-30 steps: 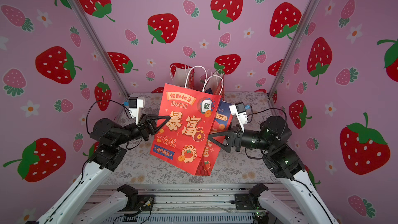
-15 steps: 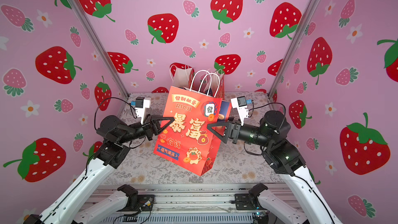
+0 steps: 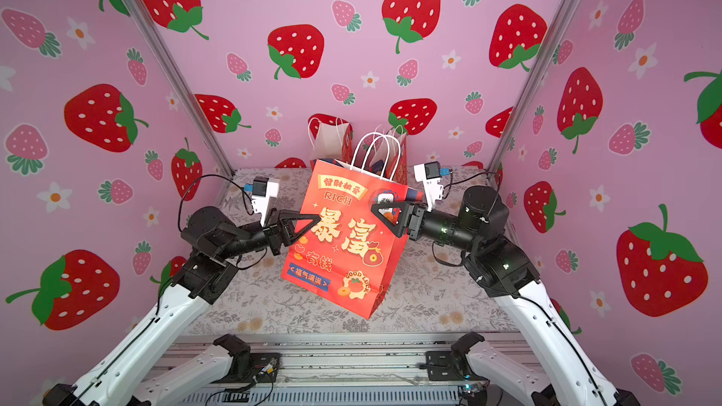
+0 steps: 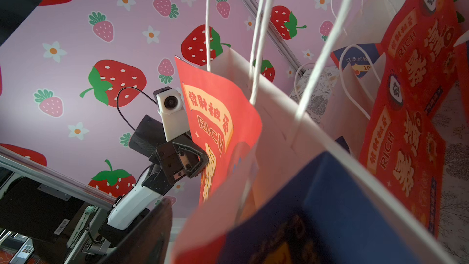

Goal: Put away the paper bag
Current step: Press the paper bag.

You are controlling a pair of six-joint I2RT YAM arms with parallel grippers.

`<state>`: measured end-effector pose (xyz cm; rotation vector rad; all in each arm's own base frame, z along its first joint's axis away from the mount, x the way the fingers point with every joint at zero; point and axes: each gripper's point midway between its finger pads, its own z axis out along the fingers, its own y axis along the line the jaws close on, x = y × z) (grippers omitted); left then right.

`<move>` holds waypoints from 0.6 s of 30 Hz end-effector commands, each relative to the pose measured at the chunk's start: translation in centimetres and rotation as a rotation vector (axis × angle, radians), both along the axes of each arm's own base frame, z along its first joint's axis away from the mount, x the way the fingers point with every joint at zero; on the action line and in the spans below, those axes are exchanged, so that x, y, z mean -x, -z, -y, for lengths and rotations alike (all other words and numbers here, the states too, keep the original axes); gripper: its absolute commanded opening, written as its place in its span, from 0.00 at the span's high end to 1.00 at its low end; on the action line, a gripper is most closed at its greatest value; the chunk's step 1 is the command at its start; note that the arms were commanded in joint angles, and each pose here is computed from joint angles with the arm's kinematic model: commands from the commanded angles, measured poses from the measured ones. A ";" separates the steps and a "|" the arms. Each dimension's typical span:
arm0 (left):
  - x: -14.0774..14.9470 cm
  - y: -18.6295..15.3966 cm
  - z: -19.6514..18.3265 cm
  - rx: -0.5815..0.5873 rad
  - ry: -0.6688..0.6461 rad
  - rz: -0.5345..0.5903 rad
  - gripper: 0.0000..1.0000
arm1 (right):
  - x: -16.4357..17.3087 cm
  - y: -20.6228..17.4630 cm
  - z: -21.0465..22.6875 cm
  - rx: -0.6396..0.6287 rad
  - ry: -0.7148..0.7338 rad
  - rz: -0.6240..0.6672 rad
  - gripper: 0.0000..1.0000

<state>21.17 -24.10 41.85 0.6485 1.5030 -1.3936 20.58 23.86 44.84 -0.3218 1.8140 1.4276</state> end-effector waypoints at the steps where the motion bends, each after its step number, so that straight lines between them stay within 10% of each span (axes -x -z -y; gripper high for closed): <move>1: -0.2 -1.4 0.1 -0.007 -0.028 0.044 1.00 | 0.2 -2.0 0.0 -0.062 -0.003 0.049 0.26; 18: -1.3 -0.6 0.6 -0.023 -0.065 0.024 1.00 | -0.8 -0.3 0.1 -0.042 0.055 0.041 0.56</move>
